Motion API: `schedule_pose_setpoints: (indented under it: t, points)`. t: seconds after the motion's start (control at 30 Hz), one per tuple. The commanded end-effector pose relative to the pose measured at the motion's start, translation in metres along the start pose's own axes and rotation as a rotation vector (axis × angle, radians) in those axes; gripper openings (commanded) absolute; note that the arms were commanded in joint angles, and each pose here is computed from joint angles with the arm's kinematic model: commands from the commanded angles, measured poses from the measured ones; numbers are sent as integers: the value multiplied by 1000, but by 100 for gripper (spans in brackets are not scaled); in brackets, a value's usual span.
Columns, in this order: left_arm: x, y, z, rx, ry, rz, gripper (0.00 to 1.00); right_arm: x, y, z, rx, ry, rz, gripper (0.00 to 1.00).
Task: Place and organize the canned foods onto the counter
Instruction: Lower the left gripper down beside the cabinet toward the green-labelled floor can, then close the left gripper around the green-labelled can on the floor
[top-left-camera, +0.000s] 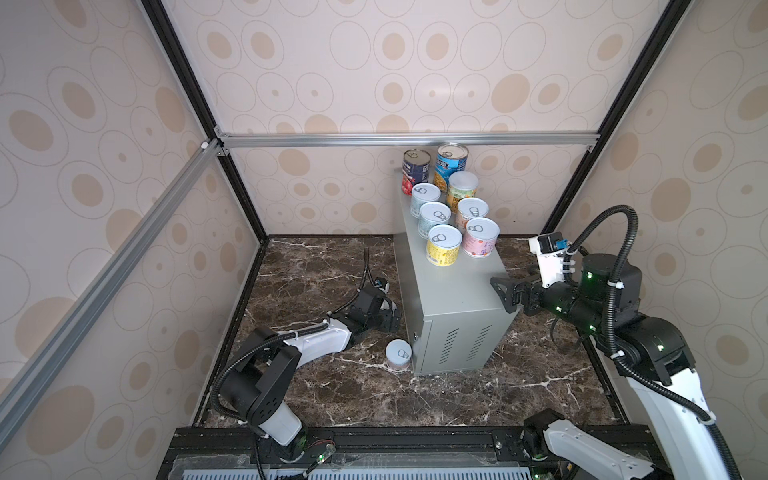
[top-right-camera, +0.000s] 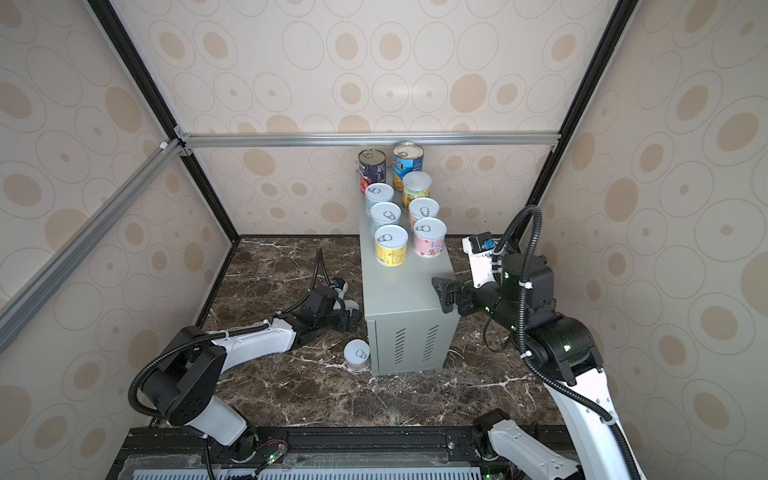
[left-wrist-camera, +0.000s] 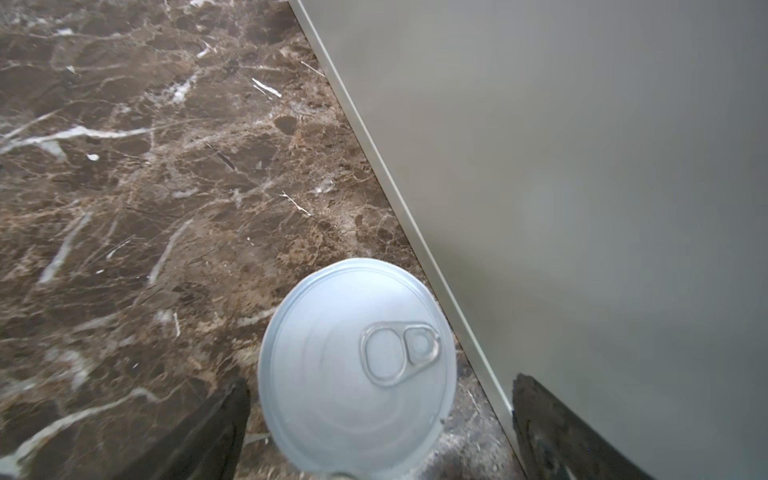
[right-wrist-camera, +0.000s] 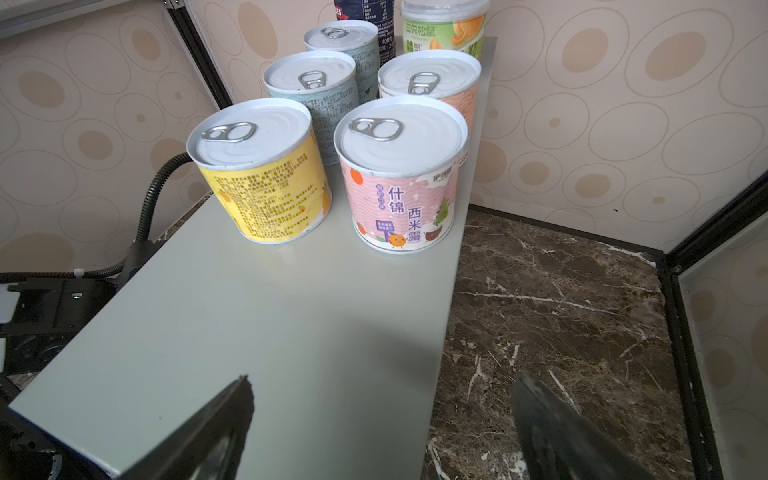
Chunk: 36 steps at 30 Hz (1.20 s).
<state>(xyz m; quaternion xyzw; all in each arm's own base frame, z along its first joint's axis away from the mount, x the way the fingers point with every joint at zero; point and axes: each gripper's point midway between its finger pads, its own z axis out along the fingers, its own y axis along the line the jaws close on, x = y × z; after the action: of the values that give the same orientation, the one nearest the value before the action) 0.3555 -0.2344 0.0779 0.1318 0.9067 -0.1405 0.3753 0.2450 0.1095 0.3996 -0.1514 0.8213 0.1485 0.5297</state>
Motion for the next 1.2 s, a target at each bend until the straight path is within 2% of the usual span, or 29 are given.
schedule_pose_setpoints:
  t: [0.0,0.17,0.37,0.57,0.7,0.8,0.87,0.97,1.07,1.17]
  points:
    - [-9,3,8,-18,-39,16,98,-2,0,-7,0,-7,13,100]
    - [-5,14,17,-79,-53,11,97,-3,0,-6,-1,-5,26,100]
    - [1,15,30,-79,-40,16,89,-6,-5,-4,28,-15,34,100]
    - [-2,21,21,-110,-59,-3,75,-16,-16,-7,96,-43,34,100]
    - [-3,22,4,-101,-75,-64,59,-19,-39,-10,232,-35,83,100]
    - [-3,22,-8,-103,-60,-105,53,-17,-52,-6,302,-37,146,100]
    - [-6,20,-19,-89,-63,-112,51,-17,-53,-2,307,-47,177,100]
    - [-15,17,-42,-67,-82,-114,43,-18,-53,8,304,-46,203,100]
    - [-34,11,-73,-31,-132,-110,35,-16,-53,16,303,-33,212,100]
    - [-61,0,-110,21,-201,-86,31,-15,-54,18,307,-32,210,100]
